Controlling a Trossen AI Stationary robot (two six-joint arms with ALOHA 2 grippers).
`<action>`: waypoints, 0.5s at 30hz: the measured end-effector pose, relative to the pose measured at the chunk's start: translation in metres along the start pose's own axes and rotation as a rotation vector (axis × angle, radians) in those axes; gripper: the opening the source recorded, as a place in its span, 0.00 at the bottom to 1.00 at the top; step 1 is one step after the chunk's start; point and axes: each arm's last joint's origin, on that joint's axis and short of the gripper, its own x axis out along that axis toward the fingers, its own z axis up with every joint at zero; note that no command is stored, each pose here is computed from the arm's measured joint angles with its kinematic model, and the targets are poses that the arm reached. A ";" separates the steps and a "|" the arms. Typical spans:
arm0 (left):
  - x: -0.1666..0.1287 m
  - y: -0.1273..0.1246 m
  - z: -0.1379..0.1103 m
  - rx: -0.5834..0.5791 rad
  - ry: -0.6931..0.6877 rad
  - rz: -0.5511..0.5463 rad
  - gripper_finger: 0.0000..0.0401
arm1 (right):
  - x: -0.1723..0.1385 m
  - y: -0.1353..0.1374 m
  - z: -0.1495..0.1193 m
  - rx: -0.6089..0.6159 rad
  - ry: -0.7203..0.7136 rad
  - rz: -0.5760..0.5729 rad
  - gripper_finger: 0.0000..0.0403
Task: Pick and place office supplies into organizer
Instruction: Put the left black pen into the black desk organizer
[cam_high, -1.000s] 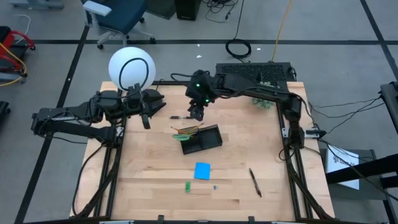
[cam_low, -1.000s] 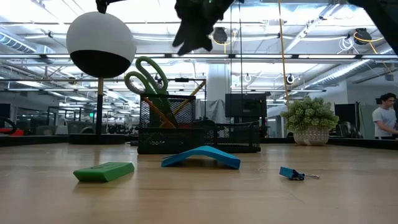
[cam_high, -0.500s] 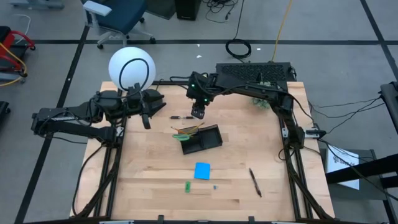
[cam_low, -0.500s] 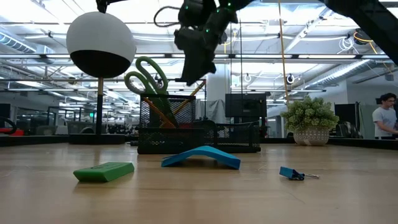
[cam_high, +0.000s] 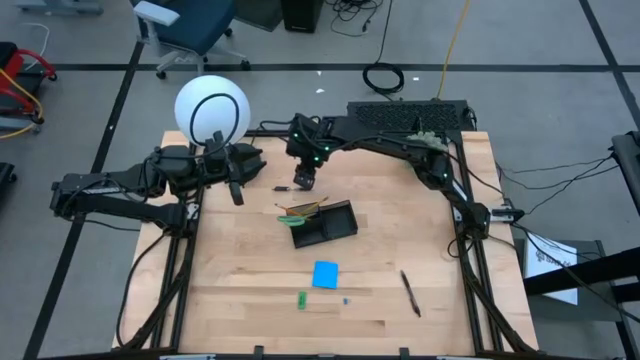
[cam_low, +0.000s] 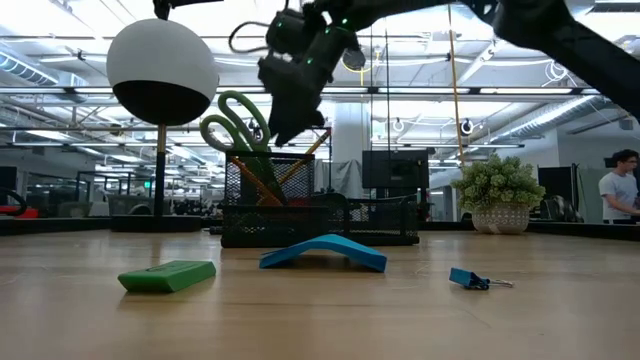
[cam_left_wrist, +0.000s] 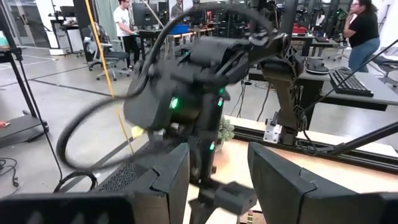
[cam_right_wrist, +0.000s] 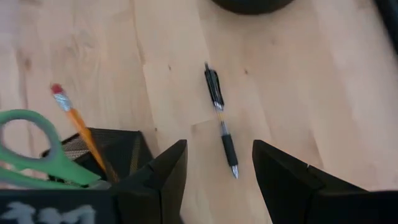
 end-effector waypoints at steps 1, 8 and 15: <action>0.000 0.000 0.000 -0.004 -0.001 0.003 0.40 | 0.005 -0.002 0.000 0.003 0.008 0.009 0.42; 0.000 0.000 0.000 -0.007 -0.001 0.004 0.40 | 0.036 -0.007 -0.004 -0.041 0.047 0.021 0.42; 0.000 0.000 0.000 -0.008 0.000 0.004 0.40 | 0.051 -0.010 -0.002 -0.146 0.021 -0.025 0.42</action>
